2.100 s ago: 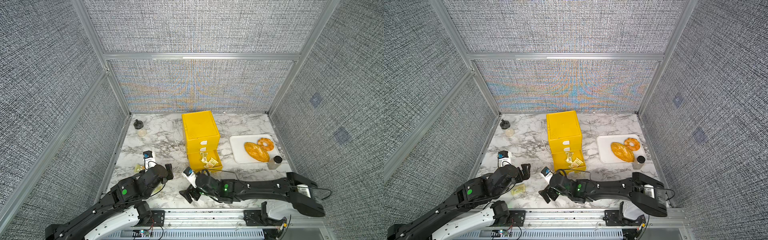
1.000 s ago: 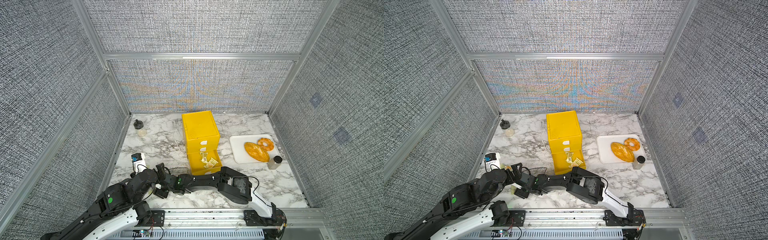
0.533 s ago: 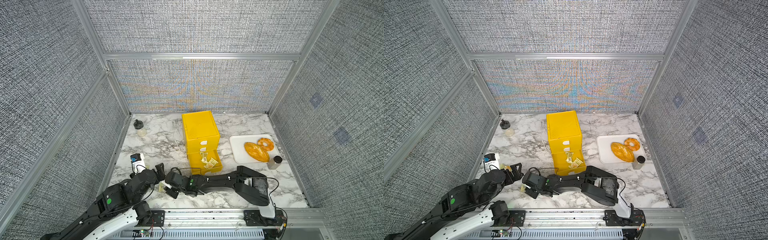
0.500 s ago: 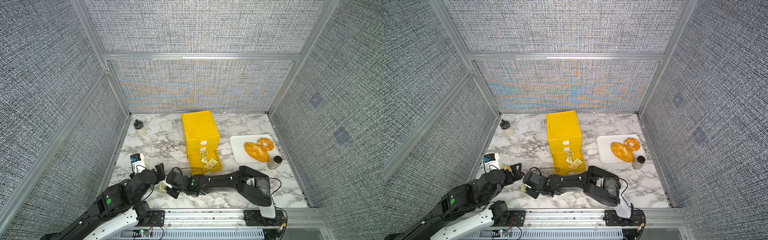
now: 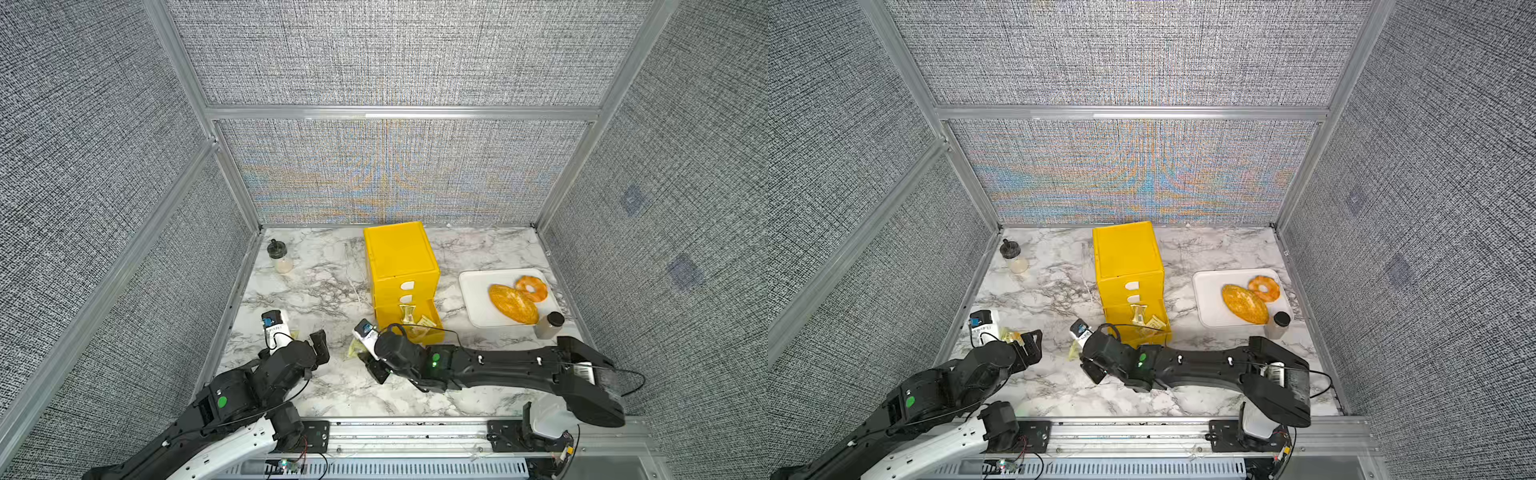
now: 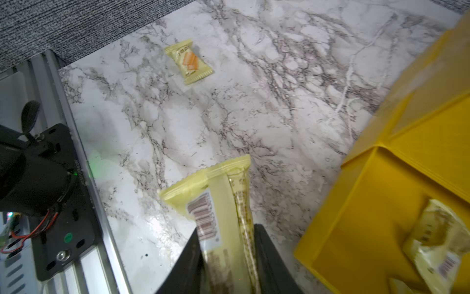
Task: Place the cookies into the drawer by color
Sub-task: Place the cookie in the drawer.
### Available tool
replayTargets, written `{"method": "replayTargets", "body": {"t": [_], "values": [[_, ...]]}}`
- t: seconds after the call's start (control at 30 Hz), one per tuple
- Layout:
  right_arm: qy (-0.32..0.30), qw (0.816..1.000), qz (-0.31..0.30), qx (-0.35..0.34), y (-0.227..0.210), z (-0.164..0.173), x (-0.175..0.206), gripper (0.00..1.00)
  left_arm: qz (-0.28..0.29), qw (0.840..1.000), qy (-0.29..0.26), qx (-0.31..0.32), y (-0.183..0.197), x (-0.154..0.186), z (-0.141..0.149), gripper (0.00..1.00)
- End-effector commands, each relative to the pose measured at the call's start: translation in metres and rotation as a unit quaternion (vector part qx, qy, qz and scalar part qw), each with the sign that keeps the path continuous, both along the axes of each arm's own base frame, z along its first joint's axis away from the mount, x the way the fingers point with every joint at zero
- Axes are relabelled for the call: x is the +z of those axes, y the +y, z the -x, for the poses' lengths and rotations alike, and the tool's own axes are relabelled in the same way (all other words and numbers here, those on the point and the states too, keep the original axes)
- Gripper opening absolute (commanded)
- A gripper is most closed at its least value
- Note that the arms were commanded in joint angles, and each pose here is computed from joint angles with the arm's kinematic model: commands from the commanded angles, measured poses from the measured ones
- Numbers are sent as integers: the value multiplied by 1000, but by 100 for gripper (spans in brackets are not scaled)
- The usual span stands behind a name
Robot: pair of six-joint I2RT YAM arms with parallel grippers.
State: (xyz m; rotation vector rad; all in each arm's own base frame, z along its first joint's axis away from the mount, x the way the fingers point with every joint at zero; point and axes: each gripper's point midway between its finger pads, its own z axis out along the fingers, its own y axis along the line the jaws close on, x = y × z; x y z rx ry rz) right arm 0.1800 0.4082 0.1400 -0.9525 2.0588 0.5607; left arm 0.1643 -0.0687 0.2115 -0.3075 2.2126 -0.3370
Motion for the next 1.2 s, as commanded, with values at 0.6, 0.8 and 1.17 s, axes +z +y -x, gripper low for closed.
{"method": "replayTargets", "body": {"t": [0.6, 0.8, 1.17], "values": [[21, 979, -24, -200, -157, -96, -9, 35, -30, 999, 17, -5, -23, -14, -14, 99], [33, 977, -18, -208, -158, -107, -20, 55, -47, 998, 27, -10, -32, -20, -19, 99], [43, 979, -72, -187, -163, -84, 7, 82, -67, 995, 77, 13, -30, -51, -38, 99]]}}
